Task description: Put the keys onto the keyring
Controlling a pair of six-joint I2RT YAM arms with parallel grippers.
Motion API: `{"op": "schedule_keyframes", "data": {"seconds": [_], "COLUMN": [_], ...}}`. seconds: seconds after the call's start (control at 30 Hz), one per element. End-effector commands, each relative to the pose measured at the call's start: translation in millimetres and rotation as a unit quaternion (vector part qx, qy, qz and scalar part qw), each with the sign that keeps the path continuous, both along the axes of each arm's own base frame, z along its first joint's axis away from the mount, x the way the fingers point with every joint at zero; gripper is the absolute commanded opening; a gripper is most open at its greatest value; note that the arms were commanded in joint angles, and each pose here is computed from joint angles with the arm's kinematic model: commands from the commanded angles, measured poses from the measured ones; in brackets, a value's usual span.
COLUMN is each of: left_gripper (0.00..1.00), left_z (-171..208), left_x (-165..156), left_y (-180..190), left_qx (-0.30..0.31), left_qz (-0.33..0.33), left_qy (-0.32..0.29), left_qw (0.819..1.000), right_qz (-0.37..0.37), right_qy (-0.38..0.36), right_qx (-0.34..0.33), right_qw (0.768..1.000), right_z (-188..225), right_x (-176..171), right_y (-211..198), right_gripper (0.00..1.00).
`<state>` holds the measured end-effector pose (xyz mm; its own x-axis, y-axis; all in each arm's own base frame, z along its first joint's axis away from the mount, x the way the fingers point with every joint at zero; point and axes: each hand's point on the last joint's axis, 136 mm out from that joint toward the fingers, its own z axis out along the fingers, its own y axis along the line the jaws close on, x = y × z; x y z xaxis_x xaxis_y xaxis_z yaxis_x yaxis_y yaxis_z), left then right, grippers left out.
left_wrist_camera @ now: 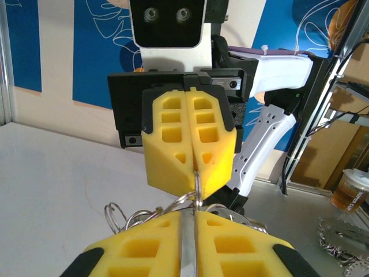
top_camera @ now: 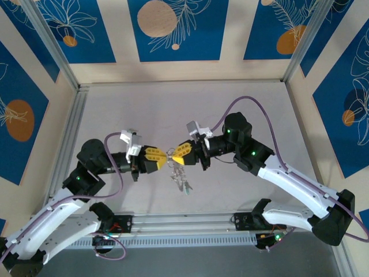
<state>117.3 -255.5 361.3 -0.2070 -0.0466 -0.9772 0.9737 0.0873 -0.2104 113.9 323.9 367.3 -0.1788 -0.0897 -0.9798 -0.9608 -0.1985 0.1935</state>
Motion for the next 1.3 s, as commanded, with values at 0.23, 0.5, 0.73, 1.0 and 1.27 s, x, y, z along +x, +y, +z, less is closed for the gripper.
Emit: {"op": "schedule_keyframes", "data": {"seconds": [0.23,0.5,0.73,1.0,1.27], "left_gripper": [0.12,0.13,0.11,0.09,0.08], "left_z": [20,25,25,24,20], "left_x": [-10,-16,-16,-16,-16], "left_y": [-5,0,-2,-4,-5], "left_qx": [-0.036,-0.040,-0.043,-0.044,-0.040], "left_qz": [-0.039,-0.039,-0.049,-0.053,-0.056], "left_qy": [-0.019,-0.027,-0.022,-0.019,-0.014], "left_qw": [0.998,0.998,0.998,0.997,0.998], "right_qz": [0.009,-0.007,-0.010,-0.019,-0.029], "right_qy": [-0.019,-0.017,-0.014,-0.011,-0.010], "right_qx": [0.014,0.018,0.024,0.024,0.021], "right_qw": [1.000,1.000,1.000,0.999,0.999], "right_z": [13,14,15,14,13], "right_x": [-2,6,10,13,17], "right_y": [3,0,0,0,1], "right_gripper": [0.00,0.00,0.00,0.00,0.00]}}
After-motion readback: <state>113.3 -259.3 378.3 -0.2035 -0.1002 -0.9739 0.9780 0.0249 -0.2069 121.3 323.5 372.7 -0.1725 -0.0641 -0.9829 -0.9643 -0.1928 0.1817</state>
